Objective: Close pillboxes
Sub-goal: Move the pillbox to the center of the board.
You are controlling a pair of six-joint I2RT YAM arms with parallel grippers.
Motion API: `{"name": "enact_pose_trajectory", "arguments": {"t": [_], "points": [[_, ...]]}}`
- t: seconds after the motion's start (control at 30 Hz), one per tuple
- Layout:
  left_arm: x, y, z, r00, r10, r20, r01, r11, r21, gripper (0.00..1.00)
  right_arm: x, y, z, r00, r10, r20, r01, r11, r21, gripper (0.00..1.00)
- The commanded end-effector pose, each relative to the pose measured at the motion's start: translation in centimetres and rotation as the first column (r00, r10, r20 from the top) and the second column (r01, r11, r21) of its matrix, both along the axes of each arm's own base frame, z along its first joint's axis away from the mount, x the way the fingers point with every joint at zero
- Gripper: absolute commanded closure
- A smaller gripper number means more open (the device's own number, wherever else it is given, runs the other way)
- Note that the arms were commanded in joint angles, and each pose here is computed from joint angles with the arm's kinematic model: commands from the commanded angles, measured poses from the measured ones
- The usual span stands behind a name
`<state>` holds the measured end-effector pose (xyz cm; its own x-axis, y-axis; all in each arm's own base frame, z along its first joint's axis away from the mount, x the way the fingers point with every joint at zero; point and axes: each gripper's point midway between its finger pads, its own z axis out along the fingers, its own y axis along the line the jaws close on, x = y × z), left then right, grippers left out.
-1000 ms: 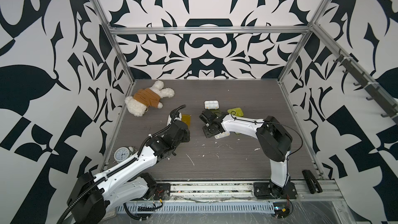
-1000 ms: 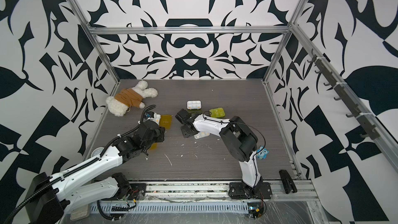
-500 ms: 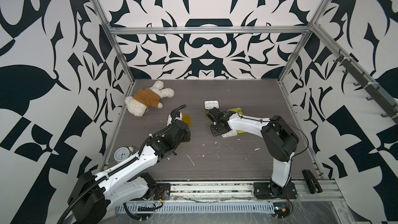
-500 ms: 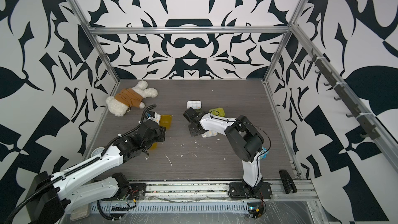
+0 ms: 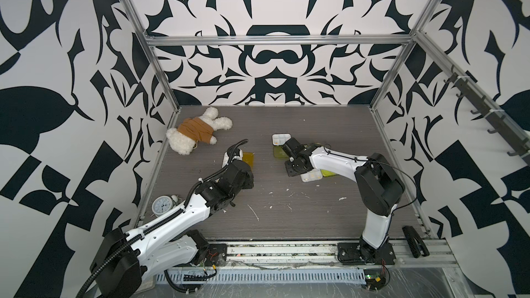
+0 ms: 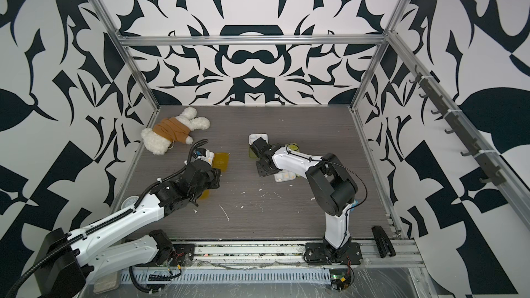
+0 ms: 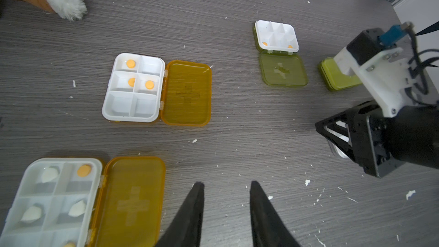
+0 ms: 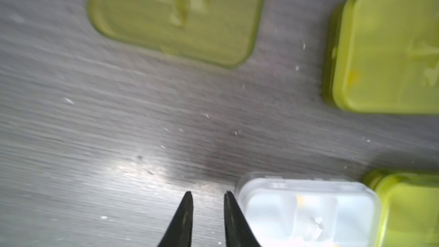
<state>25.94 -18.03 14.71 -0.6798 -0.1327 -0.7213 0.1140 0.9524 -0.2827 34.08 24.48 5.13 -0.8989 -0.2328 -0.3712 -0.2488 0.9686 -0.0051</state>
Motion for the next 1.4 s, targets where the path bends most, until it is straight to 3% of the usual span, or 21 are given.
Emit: {"name": "enact_pose_trajectory", "arguments": {"t": [0.0, 0.13, 0.5, 1.37], "points": [[0.2, 0.2, 1.1, 1.000, 0.006, 0.027, -0.006, 1.000, -0.015, 0.64, 3.2, 1.3, 4.0, 0.992, -0.013, 0.127, 0.010, 1.000, 0.019, 0.68], [0.1, 0.3, 1.4, 1.000, -0.001, 0.031, 0.001, 1.000, -0.006, 0.64, 5.7, 1.8, 4.3, 0.985, -0.054, 0.162, 0.052, 0.999, 0.017, 0.59], [0.2, 0.3, 1.8, 0.999, -0.011, 0.035, 0.012, 1.000, -0.005, 0.63, 10.0, 4.6, 3.5, 0.982, -0.038, 0.185, 0.041, 0.999, -0.007, 0.58], [0.1, 0.5, 1.7, 1.000, -0.012, 0.023, 0.013, 1.000, -0.005, 0.63, 8.3, 5.4, -0.8, 0.996, 0.033, 0.080, -0.030, 0.999, -0.034, 0.64]]}}
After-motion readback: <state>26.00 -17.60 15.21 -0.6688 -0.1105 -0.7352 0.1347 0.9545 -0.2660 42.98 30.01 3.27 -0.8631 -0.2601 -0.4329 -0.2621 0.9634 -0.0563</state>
